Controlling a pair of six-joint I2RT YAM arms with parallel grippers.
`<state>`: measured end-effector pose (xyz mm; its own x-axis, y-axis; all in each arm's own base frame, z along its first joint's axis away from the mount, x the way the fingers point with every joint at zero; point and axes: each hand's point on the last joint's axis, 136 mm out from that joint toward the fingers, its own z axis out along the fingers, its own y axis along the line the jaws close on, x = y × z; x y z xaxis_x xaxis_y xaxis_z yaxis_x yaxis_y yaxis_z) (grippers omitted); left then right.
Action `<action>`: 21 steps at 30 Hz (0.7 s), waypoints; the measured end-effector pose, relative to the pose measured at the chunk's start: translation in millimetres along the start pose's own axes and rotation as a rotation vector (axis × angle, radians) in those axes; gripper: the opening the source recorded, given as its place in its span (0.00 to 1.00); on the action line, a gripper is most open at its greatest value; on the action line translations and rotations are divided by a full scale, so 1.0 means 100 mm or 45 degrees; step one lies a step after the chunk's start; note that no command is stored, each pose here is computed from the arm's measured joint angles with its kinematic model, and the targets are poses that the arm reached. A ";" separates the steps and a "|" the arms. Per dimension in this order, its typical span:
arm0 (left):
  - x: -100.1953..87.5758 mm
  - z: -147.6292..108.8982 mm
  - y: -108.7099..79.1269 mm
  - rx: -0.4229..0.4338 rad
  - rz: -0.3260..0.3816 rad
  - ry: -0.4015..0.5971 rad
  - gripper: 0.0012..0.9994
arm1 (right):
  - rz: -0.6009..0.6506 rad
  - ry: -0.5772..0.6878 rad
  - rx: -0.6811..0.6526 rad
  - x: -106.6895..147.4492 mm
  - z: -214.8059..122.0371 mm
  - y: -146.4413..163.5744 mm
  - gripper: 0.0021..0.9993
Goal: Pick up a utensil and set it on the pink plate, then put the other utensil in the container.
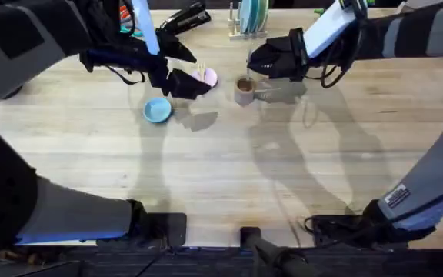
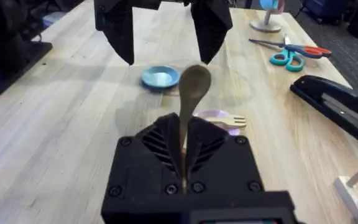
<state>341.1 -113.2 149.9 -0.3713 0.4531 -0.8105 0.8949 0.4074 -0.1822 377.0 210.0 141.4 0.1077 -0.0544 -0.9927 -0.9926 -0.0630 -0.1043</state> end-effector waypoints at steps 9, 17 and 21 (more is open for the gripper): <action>0.00 0.00 0.00 0.000 0.000 0.000 0.99 | 0.073 0.002 -0.009 0.21 0.03 0.02 0.03; 0.00 0.00 0.00 0.000 0.000 0.000 1.00 | 0.090 0.004 -0.010 0.29 0.03 0.04 0.03; 0.00 0.00 0.00 0.000 0.000 0.000 1.00 | 0.086 0.008 -0.009 0.33 0.03 0.07 0.03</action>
<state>341.1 -113.2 149.9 -0.3713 0.4531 -0.8105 0.8949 0.4074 -0.1822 373.7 210.8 108.2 0.0406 -0.0654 -0.9970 -0.9972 -0.0661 -0.0363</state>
